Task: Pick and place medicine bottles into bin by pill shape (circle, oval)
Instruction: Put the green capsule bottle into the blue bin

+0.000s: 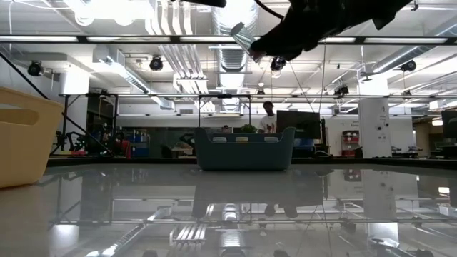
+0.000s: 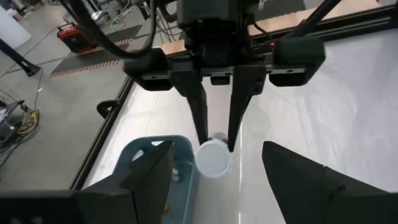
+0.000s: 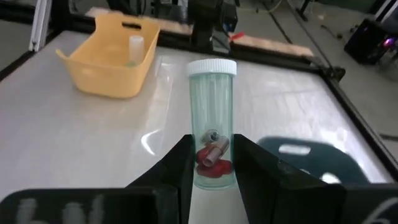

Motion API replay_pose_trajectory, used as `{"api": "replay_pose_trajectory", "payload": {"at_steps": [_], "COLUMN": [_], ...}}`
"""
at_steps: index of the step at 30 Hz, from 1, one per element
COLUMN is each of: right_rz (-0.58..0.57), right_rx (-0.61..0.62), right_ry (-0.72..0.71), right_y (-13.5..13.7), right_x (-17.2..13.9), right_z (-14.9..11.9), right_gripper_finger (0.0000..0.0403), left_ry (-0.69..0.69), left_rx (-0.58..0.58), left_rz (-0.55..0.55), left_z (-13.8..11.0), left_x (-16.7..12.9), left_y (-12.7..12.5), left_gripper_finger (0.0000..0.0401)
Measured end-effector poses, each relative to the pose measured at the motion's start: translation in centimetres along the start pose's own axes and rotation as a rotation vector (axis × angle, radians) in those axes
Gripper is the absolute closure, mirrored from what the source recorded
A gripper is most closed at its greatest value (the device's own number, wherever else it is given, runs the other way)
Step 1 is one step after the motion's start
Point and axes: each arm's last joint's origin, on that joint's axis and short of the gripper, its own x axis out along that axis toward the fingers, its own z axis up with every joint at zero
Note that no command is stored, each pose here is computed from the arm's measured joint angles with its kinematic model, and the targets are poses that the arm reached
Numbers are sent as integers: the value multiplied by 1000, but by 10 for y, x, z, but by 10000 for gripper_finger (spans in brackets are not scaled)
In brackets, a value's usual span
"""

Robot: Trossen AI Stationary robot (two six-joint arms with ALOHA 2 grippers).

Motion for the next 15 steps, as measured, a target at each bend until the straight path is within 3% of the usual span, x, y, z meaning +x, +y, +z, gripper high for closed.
{"api": "replay_pose_trajectory", "payload": {"at_steps": [6, 15], "right_rz": [13, 22], "right_rx": [58, 165], "right_ry": [117, 461], "right_y": [1, -1], "right_x": [-1, -15], "right_z": [-6, 3], "right_gripper_finger": [310, 310], "left_ry": [-4, 34], "left_rx": [5, 38], "left_rz": [-17, -30], "left_z": [-4, -22], "left_x": [-7, -8], "left_y": [-4, -9], "left_gripper_finger": [170, 170]}}
